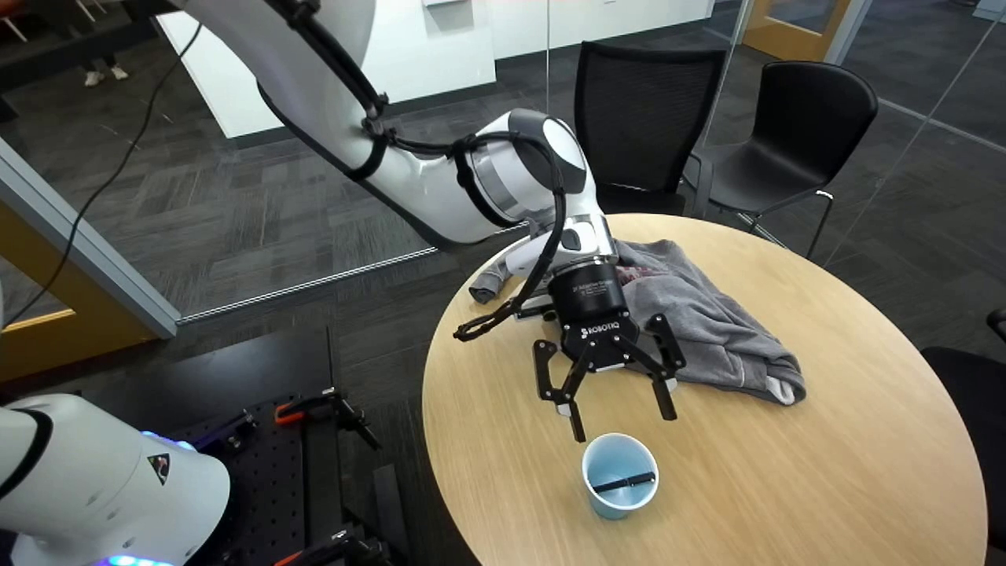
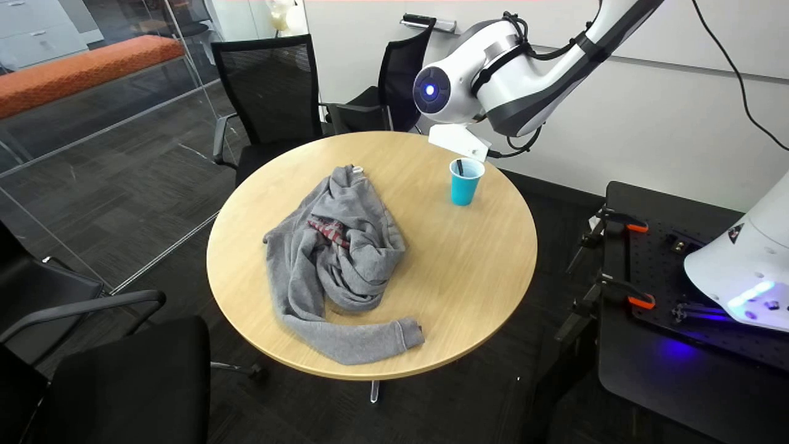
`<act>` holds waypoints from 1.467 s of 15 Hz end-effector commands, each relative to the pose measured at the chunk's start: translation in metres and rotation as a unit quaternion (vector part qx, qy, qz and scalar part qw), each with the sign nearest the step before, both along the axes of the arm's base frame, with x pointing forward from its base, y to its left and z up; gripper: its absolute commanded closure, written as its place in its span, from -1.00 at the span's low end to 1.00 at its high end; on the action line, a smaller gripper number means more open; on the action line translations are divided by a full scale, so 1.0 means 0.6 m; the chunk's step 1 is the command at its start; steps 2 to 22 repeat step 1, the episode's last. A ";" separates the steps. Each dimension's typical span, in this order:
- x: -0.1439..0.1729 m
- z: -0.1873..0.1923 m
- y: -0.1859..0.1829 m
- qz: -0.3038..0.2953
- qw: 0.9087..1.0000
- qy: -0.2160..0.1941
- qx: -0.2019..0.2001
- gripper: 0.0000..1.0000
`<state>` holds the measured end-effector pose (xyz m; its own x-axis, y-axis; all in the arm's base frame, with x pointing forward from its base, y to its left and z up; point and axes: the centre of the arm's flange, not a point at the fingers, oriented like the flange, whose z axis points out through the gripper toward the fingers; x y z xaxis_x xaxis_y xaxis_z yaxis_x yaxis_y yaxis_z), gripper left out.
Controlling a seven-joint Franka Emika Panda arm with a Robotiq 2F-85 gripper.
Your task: Put the pen in the cup
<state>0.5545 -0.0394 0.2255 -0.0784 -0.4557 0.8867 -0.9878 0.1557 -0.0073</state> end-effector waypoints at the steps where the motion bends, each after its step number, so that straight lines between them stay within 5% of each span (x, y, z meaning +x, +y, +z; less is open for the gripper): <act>1: 0.000 0.000 0.000 0.000 1.000 0.000 0.000 -1.00; 22: 0.000 0.000 0.000 0.000 1.000 0.000 0.000 -1.00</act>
